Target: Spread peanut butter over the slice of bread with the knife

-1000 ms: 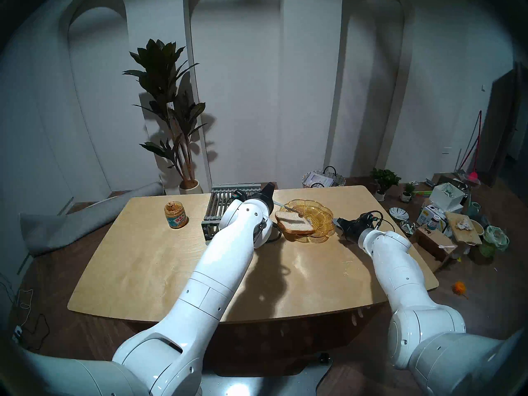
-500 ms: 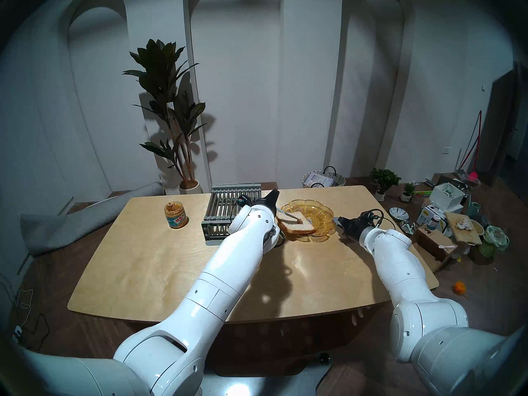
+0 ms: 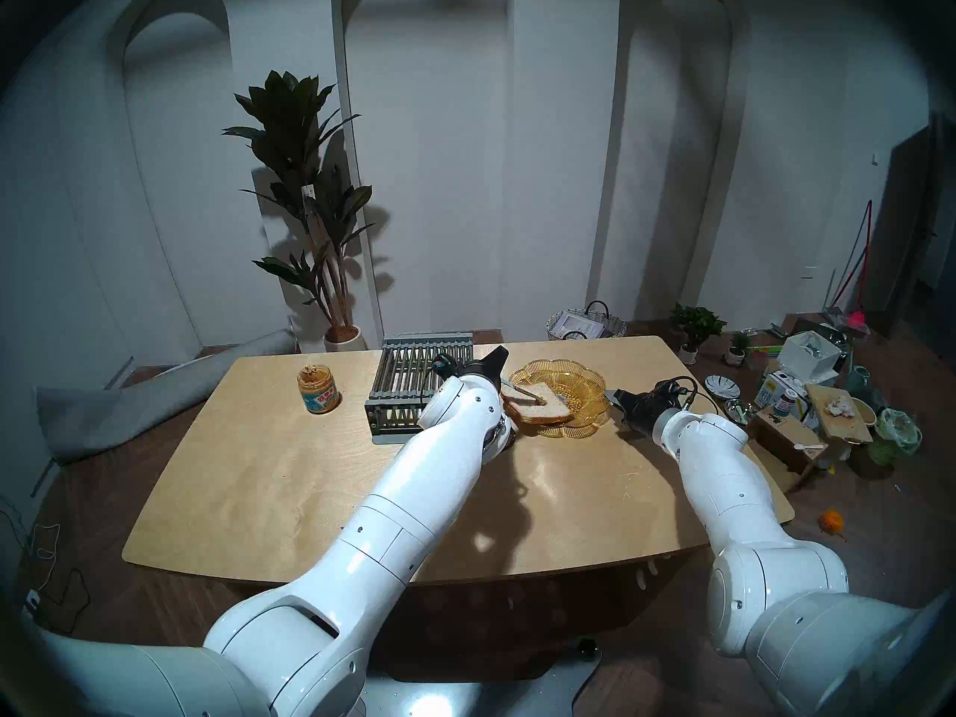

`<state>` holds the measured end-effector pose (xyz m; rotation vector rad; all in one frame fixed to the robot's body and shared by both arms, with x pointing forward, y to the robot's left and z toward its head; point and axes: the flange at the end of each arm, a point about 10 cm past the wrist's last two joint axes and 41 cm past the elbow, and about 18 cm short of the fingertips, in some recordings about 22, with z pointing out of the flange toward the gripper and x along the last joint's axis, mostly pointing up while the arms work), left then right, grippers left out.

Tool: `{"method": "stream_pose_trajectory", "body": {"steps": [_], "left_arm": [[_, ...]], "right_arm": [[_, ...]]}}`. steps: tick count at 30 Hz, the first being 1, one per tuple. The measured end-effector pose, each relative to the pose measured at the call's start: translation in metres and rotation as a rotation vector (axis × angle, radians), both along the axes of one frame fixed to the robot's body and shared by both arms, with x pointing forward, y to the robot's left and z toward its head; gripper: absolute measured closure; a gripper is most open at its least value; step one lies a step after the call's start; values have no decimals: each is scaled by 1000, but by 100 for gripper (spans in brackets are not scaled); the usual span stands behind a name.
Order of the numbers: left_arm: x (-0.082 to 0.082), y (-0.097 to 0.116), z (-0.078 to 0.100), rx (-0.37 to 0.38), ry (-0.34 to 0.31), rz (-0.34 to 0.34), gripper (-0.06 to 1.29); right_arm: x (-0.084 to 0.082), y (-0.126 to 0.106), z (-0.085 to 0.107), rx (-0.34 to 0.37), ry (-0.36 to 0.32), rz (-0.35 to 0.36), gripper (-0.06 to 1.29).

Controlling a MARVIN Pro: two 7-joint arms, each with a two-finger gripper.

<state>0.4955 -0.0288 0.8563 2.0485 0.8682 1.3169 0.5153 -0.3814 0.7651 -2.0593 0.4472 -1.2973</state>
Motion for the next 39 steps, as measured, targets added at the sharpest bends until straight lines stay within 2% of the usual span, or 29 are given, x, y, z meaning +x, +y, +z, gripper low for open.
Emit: {"method": "stream_pose_trajectory", "body": {"steps": [5, 19, 30, 39], "left_arm": [[-5, -3, -4, 45, -35, -14, 126], [-23, -10, -12, 85, -117, -70, 126], [-20, 4, -13, 87, -139, -54, 126], [-19, 14, -20, 65, -130, -48, 126]], "right_arm": [[0, 0, 1, 9, 6, 0, 126], [0, 4, -4, 19, 38, -16, 126], [0, 5, -7, 24, 36, -20, 126], [0, 5, -7, 27, 35, -22, 126]]}}
